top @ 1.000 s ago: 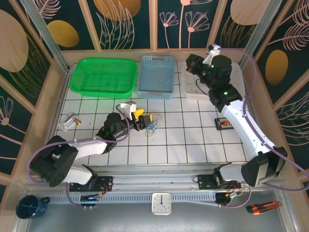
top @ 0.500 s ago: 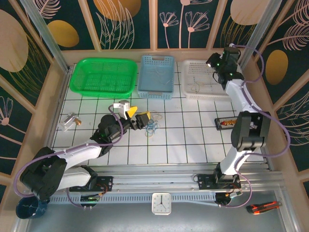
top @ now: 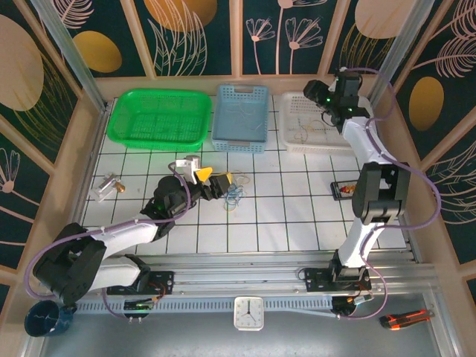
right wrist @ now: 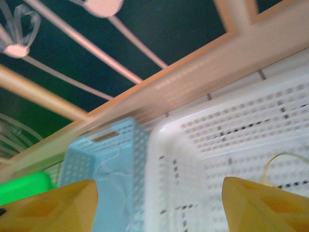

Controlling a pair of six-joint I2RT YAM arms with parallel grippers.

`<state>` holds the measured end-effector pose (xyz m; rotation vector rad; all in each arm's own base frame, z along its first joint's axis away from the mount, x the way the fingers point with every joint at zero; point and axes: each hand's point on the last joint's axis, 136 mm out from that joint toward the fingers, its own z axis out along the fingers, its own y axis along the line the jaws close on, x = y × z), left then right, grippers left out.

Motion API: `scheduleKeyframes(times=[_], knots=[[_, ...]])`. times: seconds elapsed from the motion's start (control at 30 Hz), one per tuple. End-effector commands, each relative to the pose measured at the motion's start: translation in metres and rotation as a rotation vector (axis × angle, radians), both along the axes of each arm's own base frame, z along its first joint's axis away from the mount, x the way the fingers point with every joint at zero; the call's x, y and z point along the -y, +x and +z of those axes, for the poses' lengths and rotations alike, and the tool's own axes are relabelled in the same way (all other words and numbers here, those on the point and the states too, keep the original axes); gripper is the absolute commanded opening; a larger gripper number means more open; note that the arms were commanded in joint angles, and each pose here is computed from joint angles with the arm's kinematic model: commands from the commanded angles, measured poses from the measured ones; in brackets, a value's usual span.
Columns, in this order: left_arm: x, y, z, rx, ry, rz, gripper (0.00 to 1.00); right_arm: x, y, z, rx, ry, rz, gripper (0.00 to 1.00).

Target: Untangle the cables

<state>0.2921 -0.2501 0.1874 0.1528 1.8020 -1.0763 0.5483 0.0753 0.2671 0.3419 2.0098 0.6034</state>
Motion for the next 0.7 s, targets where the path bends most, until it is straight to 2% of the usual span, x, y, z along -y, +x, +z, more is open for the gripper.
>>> scheduleKeyframes(times=[0.0,0.1,0.37,0.5,0.67], knots=[[0.000,0.003,0.009,0.001,-0.039,0.019,0.99,-0.040,-0.031,0.048,0.120,-0.003,0.092,0.69],[-0.001,0.003,0.009,-0.002,-0.034,0.028,0.99,-0.069,-0.054,0.039,0.110,-0.035,0.129,0.69],[-0.008,0.004,0.009,-0.012,-0.014,0.063,0.99,-0.112,-0.107,0.009,0.056,-0.023,0.222,0.69],[-0.015,0.009,0.004,-0.052,-0.034,0.120,0.99,-0.135,-0.136,-0.013,0.013,-0.043,0.282,0.69],[-0.011,0.010,-0.002,-0.112,-0.045,0.108,0.99,-0.167,-0.167,-0.043,-0.038,-0.081,0.363,0.68]])
